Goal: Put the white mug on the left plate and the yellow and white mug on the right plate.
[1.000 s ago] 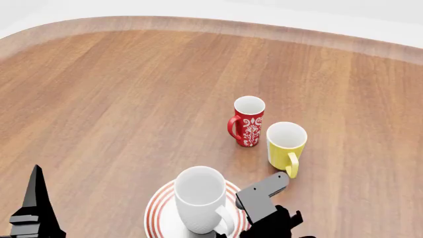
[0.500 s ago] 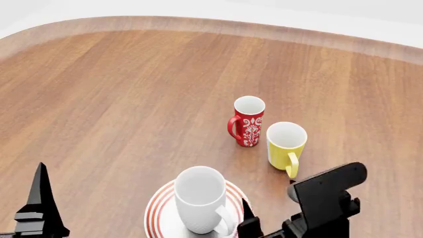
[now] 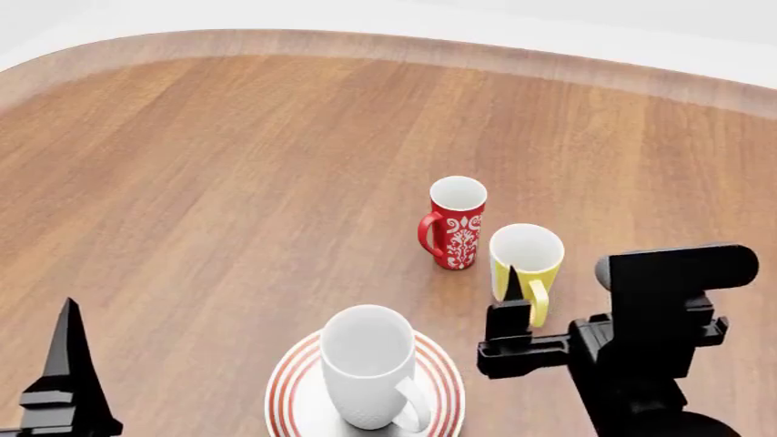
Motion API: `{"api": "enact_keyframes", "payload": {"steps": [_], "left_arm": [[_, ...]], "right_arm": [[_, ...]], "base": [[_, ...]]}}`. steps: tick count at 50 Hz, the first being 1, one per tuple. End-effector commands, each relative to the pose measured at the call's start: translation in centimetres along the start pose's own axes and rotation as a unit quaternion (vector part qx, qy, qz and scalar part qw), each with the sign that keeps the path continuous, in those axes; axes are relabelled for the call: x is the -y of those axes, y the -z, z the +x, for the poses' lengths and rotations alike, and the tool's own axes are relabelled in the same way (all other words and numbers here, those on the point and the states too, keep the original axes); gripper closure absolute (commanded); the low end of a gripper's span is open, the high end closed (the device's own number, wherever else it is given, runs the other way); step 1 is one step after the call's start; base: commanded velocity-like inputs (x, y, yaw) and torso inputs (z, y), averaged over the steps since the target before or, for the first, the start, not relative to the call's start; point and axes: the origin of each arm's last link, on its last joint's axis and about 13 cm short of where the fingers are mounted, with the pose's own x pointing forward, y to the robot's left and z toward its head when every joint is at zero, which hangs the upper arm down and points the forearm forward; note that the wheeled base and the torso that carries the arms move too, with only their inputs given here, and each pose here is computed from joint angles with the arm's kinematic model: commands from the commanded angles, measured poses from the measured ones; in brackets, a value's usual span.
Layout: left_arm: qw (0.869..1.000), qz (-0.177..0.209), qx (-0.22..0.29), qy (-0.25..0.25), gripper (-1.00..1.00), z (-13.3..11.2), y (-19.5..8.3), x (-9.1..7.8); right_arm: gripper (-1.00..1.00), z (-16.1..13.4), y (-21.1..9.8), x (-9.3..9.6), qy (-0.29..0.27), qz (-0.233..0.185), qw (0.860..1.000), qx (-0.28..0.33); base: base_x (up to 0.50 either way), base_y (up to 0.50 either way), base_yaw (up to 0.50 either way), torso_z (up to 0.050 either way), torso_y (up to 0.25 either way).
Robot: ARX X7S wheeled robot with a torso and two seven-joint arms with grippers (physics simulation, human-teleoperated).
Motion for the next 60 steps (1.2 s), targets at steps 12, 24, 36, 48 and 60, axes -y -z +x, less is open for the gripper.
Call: {"api": "enact_keyframes", "payload": {"steps": [12, 24, 36, 48, 60], "left_arm": [[1.0, -0.001, 0.001, 0.001, -1.0, -0.1, -0.1, 0.1], [1.0, -0.001, 0.001, 0.001, -1.0, 0.0, -0.1, 0.1], [1.0, -0.006, 0.008, 0.005, -1.0, 0.3, -0.3, 0.0], [1.0, -0.009, -0.001, 0.014, -1.0, 0.3, 0.1, 0.4], [0.999, -0.022, 0.013, 0.028, -1.0, -0.1, -0.3, 0.2]], "right_arm": [[-1.0, 2.9, 2.5, -0.5, 0.055, -0.015, 0.997, -0.054], [-1.0, 2.7, 2.5, -0.5, 0.047, -0.005, 0.998, -0.048], [-1.0, 9.1, -0.1, 0.2, 0.037, -0.036, 0.998, -0.043], [-1.0, 11.6, -2.0, 0.3, 0.053, -0.04, 0.995, -0.077], [-1.0, 11.9, -2.9, -0.4, 0.056, -0.037, 0.993, -0.092]], "base": [[0.0, 0.0, 0.0, 0.0, 0.0], [0.0, 0.0, 0.0, 0.0, 0.0], [0.0, 0.0, 0.0, 0.0, 0.0], [0.0, 0.0, 0.0, 0.0, 0.0], [0.0, 0.0, 0.0, 0.009, -0.126]]}}
